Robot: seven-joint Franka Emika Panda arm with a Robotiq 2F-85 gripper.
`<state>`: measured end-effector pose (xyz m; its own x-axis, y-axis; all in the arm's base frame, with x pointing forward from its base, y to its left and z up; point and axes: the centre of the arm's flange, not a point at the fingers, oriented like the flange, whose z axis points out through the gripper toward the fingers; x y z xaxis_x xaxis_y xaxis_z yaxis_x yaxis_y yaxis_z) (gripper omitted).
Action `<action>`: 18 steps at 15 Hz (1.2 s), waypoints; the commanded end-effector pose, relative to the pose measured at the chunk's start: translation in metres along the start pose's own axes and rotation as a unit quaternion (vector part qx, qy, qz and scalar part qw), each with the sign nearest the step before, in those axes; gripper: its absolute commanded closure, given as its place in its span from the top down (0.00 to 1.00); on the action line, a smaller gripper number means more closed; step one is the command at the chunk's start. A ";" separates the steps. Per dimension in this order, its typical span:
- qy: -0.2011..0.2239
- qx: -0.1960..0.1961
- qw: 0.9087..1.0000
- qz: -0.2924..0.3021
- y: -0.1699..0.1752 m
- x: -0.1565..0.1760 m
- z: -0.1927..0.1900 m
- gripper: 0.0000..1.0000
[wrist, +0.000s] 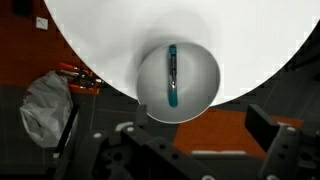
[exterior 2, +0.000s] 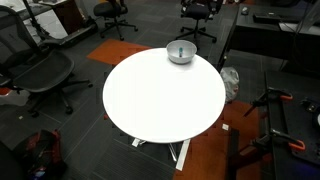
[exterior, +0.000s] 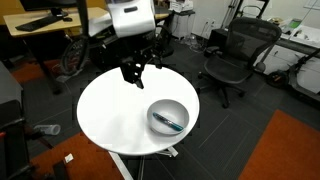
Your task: Remove the marker from the grey bowl
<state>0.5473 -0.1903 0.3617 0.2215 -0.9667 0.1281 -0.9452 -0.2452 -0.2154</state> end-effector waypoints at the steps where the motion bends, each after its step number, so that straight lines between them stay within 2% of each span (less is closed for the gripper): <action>1: 0.000 -0.020 0.999 0.036 -0.022 0.013 0.034 1.00; 9: -0.013 -0.056 0.997 0.052 -0.036 0.021 0.103 1.00; 18: -0.018 -0.068 0.996 0.061 -0.041 0.042 0.160 1.00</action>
<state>0.6169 -0.2227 0.2323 0.1151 -0.9896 0.0860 -0.9865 -0.1240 -0.1066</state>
